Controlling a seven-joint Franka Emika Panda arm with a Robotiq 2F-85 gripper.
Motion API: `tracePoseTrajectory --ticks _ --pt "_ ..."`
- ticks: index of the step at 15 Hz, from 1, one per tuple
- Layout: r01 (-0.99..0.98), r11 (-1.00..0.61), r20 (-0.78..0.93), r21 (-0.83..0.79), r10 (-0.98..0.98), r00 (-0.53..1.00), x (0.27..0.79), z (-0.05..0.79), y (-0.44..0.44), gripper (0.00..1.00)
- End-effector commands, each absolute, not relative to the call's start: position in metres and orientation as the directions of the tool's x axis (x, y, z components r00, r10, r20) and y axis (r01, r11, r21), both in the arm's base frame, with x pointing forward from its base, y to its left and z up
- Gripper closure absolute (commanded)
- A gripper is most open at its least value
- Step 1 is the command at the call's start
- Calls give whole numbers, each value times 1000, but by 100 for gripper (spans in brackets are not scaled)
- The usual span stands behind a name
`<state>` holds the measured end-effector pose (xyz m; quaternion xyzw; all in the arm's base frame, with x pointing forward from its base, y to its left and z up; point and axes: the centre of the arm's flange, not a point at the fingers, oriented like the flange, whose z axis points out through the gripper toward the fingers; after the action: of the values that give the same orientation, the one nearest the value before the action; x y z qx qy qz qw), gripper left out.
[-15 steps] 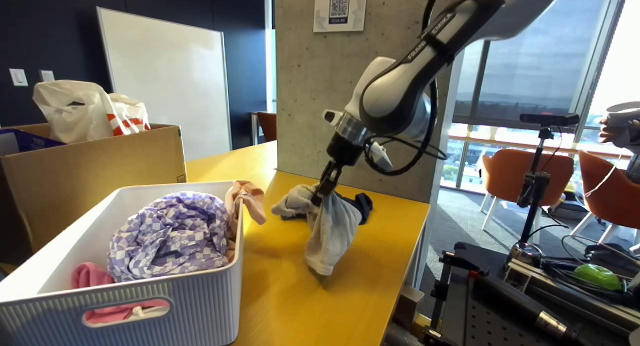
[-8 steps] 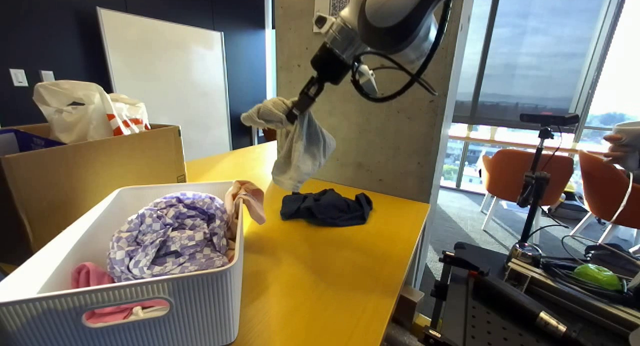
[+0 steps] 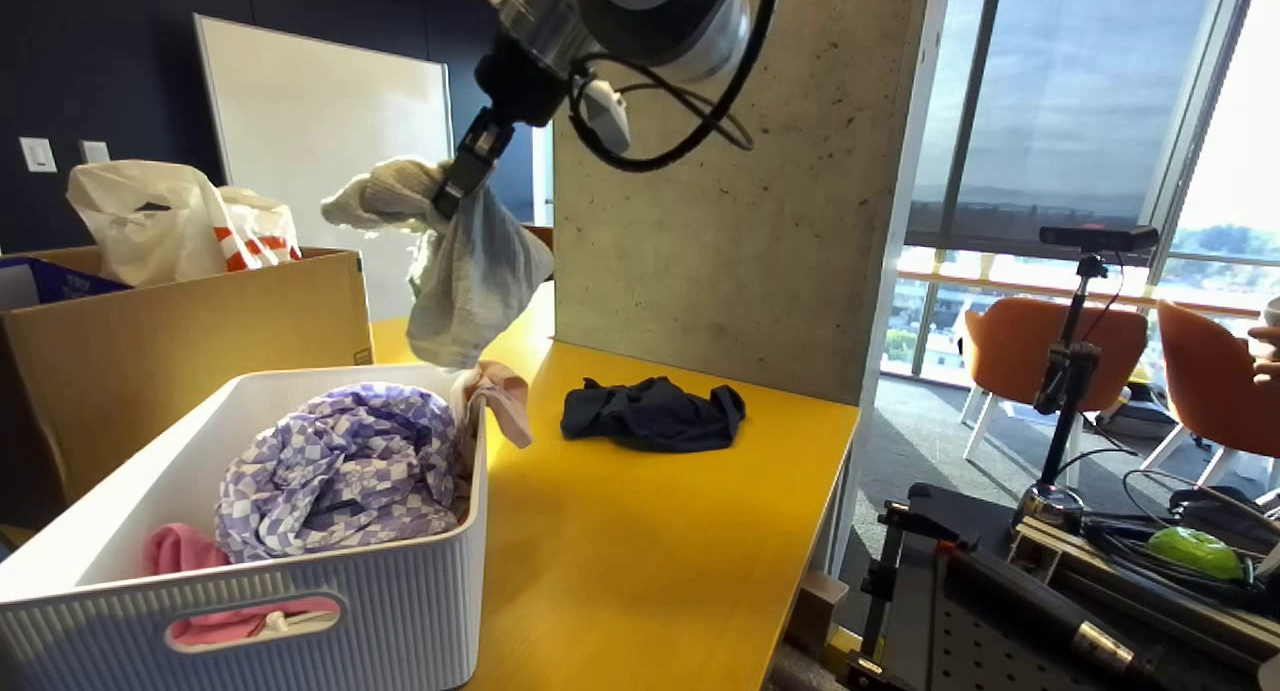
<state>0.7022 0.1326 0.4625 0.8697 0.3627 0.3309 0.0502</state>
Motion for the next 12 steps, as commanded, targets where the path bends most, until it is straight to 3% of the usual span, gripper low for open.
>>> tracePoseTrajectory --ticks 1,2,3,4,6,12 --pt "635 -711 513 302 683 520 781 426 152 96" --pt "644 -707 505 291 685 525 787 412 153 96" --pt "656 -697 492 289 696 523 789 398 153 86" --pt "672 -684 477 285 709 519 791 386 151 60" --pt "693 -658 459 295 733 501 786 373 150 54" --pt "707 -629 438 325 762 477 743 383 160 10"
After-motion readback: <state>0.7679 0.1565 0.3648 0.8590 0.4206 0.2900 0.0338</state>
